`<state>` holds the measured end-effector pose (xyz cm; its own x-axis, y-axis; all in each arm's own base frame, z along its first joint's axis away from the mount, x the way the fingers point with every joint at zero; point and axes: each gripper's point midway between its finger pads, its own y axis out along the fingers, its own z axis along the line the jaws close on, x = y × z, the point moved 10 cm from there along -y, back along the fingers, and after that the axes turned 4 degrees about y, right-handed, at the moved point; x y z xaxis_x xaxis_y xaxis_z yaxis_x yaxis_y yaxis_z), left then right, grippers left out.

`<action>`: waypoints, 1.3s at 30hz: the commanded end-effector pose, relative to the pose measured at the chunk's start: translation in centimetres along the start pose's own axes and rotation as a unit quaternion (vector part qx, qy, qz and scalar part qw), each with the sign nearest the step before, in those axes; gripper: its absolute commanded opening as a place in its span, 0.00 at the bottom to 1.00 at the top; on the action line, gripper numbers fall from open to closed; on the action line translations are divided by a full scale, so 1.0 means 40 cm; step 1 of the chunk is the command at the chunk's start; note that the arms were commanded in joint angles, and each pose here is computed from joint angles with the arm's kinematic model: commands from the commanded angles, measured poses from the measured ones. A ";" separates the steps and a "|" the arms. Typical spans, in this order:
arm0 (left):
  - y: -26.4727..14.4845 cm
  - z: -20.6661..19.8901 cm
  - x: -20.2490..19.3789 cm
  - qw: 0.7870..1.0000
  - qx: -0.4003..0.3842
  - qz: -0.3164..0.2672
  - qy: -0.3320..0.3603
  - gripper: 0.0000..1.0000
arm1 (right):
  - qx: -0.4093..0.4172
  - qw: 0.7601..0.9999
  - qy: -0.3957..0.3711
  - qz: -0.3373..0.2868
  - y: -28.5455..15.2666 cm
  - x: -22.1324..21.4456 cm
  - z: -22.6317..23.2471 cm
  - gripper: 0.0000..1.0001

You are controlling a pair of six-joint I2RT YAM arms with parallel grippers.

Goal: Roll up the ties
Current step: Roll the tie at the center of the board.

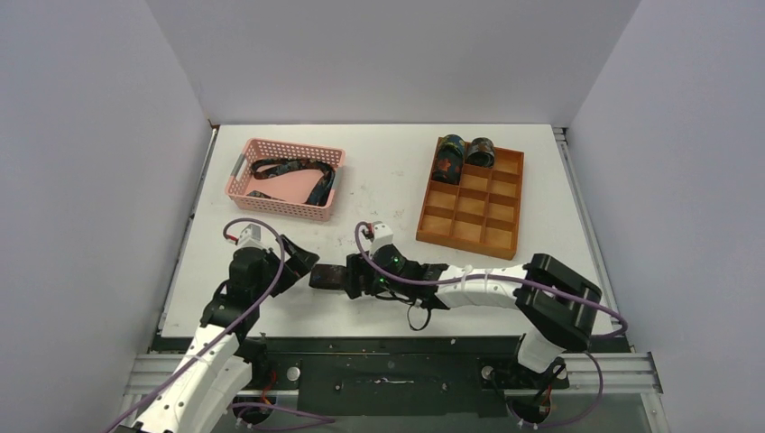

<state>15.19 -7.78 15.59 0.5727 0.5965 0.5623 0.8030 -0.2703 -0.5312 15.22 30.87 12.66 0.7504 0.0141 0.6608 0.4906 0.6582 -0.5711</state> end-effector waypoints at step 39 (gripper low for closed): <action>0.108 -0.005 -0.016 0.997 -0.041 0.054 -0.024 1.00 | -0.031 0.998 0.054 0.020 0.122 0.005 -0.102 0.55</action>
<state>16.57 -8.89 11.82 0.6836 0.5849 0.4367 0.6944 -0.3368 -0.6360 19.60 31.50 9.47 0.7954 -0.0478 0.6042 0.5018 0.6110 -0.6122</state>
